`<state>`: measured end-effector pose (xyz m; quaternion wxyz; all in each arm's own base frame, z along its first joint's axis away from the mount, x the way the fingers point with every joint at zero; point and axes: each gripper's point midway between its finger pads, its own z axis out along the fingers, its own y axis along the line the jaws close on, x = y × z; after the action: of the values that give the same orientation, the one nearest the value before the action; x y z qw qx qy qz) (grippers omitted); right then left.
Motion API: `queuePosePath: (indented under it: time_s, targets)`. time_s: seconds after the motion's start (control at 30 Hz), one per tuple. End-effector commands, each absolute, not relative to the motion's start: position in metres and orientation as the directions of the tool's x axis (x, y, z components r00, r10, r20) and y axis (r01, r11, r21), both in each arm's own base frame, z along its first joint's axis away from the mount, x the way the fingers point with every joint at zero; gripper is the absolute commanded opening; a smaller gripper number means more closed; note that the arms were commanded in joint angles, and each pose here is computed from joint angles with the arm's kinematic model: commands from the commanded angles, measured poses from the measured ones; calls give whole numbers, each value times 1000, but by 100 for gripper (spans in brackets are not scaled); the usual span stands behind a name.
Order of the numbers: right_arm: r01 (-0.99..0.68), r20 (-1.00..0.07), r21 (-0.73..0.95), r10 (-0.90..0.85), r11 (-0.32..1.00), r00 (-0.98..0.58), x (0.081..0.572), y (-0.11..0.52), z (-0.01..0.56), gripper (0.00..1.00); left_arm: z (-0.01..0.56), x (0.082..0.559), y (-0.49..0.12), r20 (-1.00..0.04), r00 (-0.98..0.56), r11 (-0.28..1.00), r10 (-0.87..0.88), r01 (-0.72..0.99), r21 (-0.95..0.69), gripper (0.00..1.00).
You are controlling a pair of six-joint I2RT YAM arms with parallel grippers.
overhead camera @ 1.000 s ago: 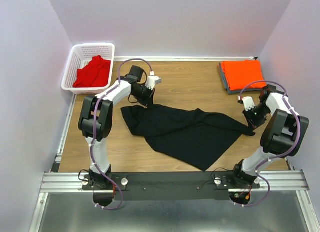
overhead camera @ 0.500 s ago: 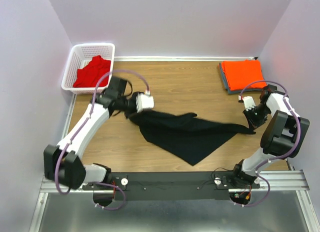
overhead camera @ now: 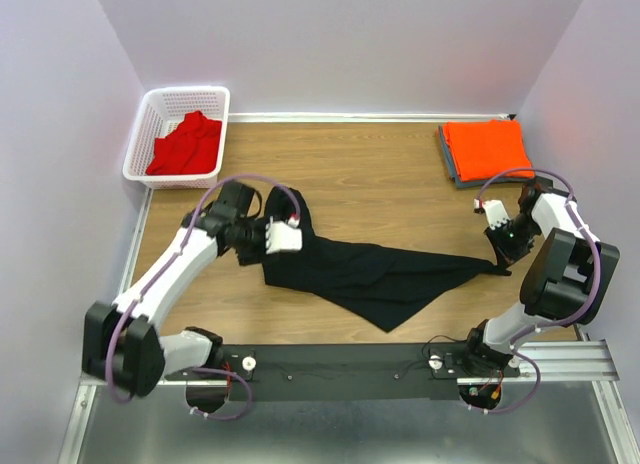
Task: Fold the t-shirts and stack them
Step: Flatten out the tshirt
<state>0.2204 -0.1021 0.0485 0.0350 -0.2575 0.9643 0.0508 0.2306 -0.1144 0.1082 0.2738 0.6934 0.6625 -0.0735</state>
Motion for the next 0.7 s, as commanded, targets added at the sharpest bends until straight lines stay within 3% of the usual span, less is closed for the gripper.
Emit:
queuePosePath:
  time_s: [0.0,0.13,0.33,0.67]
  targets:
    - [-510,-110,98,-500,854,-859,214,-97,52,0,119,249,-150,-610,-40,147,791,981,127,62]
    - [-510,-109,95,-501,855,-859,212,-97,52,1,126,279,-184,-692,-144,198,707,980,-1,68]
    - [-517,-102,83,-509,852,-855,209,-98,52,1,114,297,-207,-700,-274,227,659,960,-163,80]
    - [-510,-92,79,-503,857,-859,213,-102,49,0,92,288,-222,-689,-347,190,637,936,-296,78]
